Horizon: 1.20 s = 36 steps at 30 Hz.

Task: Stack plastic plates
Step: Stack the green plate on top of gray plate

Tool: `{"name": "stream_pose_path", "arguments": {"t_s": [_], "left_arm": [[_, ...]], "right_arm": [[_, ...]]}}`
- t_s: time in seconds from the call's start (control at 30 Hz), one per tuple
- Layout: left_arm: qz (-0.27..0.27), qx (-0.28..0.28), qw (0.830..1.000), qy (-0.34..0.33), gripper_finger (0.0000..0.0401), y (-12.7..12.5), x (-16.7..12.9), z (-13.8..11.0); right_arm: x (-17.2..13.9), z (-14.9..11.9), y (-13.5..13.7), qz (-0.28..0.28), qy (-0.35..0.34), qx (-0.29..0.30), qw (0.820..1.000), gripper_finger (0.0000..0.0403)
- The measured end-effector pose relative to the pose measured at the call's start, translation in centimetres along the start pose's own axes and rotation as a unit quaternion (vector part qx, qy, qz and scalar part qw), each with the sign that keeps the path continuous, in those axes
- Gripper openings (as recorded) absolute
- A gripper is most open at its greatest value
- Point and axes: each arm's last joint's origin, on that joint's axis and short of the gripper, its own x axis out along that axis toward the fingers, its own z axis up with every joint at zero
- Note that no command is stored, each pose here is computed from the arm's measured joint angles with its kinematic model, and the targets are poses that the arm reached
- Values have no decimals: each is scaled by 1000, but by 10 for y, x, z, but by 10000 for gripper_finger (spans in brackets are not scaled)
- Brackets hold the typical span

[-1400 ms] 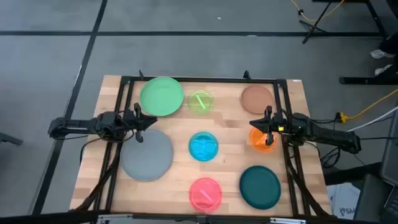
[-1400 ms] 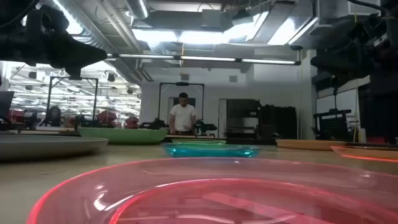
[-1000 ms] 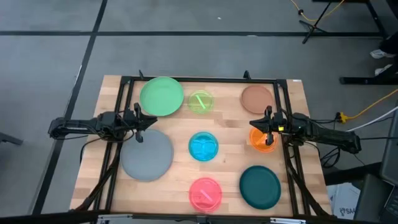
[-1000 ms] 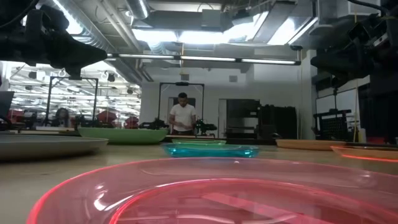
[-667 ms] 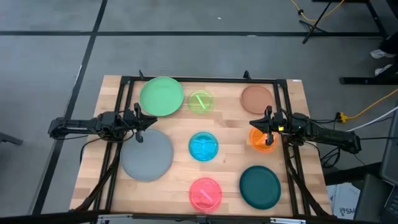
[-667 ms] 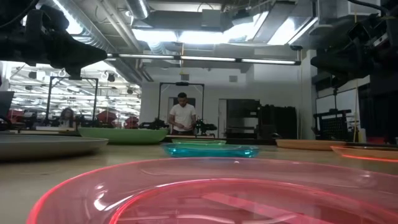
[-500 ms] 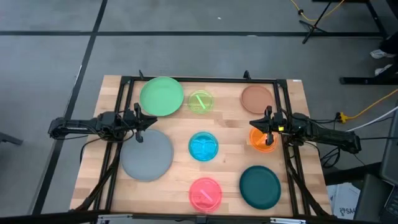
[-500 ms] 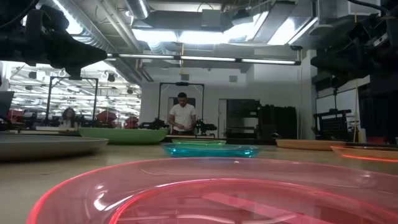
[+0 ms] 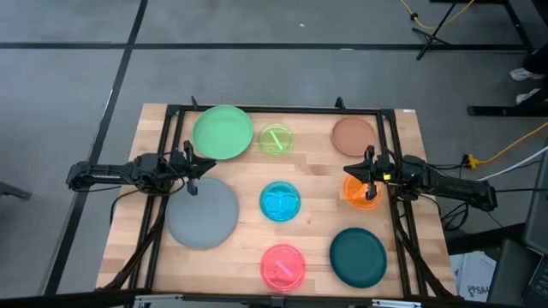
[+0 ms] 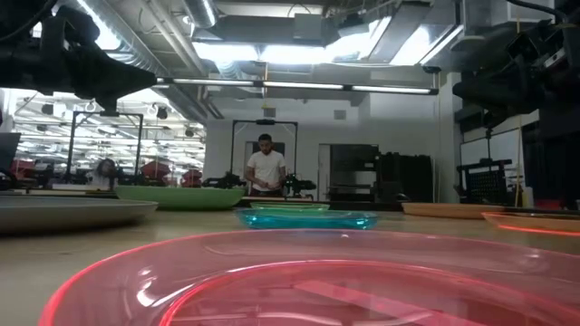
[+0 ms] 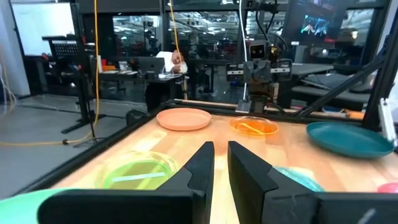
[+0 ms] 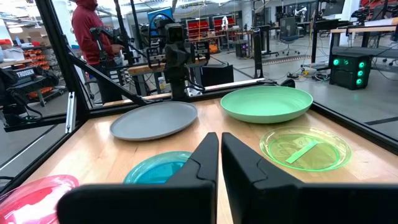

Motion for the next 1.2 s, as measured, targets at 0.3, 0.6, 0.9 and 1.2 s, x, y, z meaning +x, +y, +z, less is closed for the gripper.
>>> {"name": "stream_pose_path", "arguments": {"t_s": [0.3, 0.6, 0.9, 1.2], "left_arm": [[0, -26, 999, -47, 40, 0, 0, 9], [26, -30, 997, -67, 40, 1, -1, 13], [35, -30, 997, -55, 40, 1, 1, 11], [26, -32, 999, -22, 40, -2, 12, 5]], "right_arm": [[0, 0, 0, 0, 0, 0, 1000, 14], [0, 1, -4, -63, -12, -1, 998, 14], [0, 1, -4, -65, -12, 15, 998, 14], [0, 1, -4, -65, -13, 32, 997, 14]]}}
